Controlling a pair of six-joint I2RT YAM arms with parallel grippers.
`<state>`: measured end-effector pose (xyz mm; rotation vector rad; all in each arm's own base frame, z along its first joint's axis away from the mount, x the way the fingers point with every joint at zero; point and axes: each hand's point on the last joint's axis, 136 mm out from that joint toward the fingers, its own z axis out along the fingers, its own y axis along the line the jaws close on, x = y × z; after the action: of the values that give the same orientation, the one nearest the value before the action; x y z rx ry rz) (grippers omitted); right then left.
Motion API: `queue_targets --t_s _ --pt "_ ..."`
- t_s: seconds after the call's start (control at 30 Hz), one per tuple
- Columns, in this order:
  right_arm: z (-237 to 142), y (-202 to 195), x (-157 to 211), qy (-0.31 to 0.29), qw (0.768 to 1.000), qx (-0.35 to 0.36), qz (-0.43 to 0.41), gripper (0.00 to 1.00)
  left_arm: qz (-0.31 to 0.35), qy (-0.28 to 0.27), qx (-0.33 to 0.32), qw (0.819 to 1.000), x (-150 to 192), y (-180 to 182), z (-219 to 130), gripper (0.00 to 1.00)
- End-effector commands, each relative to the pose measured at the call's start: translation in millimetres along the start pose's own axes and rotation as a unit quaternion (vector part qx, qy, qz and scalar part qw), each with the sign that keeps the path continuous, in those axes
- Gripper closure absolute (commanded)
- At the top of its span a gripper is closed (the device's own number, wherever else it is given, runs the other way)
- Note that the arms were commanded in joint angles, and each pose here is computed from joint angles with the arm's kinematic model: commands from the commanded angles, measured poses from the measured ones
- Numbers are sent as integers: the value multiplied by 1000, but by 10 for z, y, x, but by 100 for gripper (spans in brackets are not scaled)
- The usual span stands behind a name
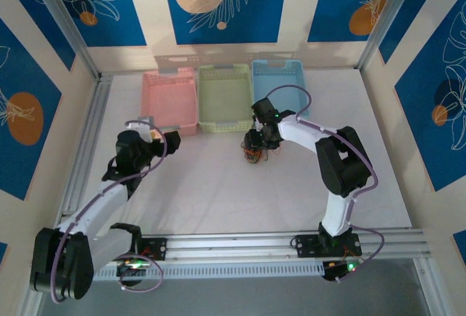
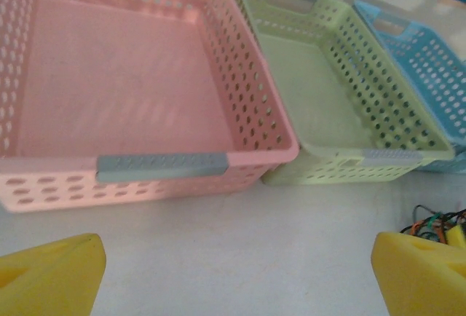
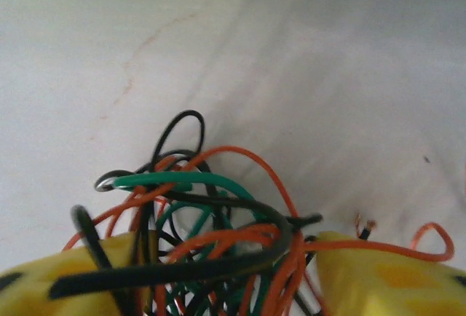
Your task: Untangle the cables
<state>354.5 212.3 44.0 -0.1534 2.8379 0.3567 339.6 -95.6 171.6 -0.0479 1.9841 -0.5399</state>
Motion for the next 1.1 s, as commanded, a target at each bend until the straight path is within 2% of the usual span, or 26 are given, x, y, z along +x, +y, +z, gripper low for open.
queue_targets --t_s 0.0,0.07,0.1,0.17,0.27,0.37,0.47,0.53,0.67,0.8,0.93,1.07 --pt "50 211 22 1 999 -53 -8 64 -18 -43 65 997 -362 -309 98 7" --pt "-4 348 4 -13 996 -83 -24 83 -32 -44 99 994 -404 -451 243 9" --pt "-44 421 -5 -24 994 -96 -34 89 -32 -40 119 992 -401 -553 332 11" --pt "-140 542 -49 -48 991 -112 -54 95 -24 -19 144 989 -366 -740 491 14" --pt "-309 676 -152 -84 986 -127 -73 95 -18 4 162 987 -225 -871 609 18" --pt "-423 826 -195 -121 974 -166 -91 96 -31 12 151 988 15 -768 579 18" --pt "-471 1003 -107 -150 957 -220 -116 96 -48 22 142 988 338 -643 507 19" --pt "-545 1162 -53 -166 941 -257 -142 97 -52 23 175 983 347 -764 436 21" --pt "-743 1416 20 -174 914 -321 -174 98 -16 22 237 971 356 -1066 286 22" --pt "-747 1427 -65 -170 909 -340 -172 98 11 21 284 959 407 -1306 190 23" --pt "-763 1514 -249 -150 904 -362 -171 98 44 63 298 952 576 -1495 295 24" --pt "-696 1533 -210 -158 902 -361 -177 98 70 81 282 954 681 -1545 342 25"
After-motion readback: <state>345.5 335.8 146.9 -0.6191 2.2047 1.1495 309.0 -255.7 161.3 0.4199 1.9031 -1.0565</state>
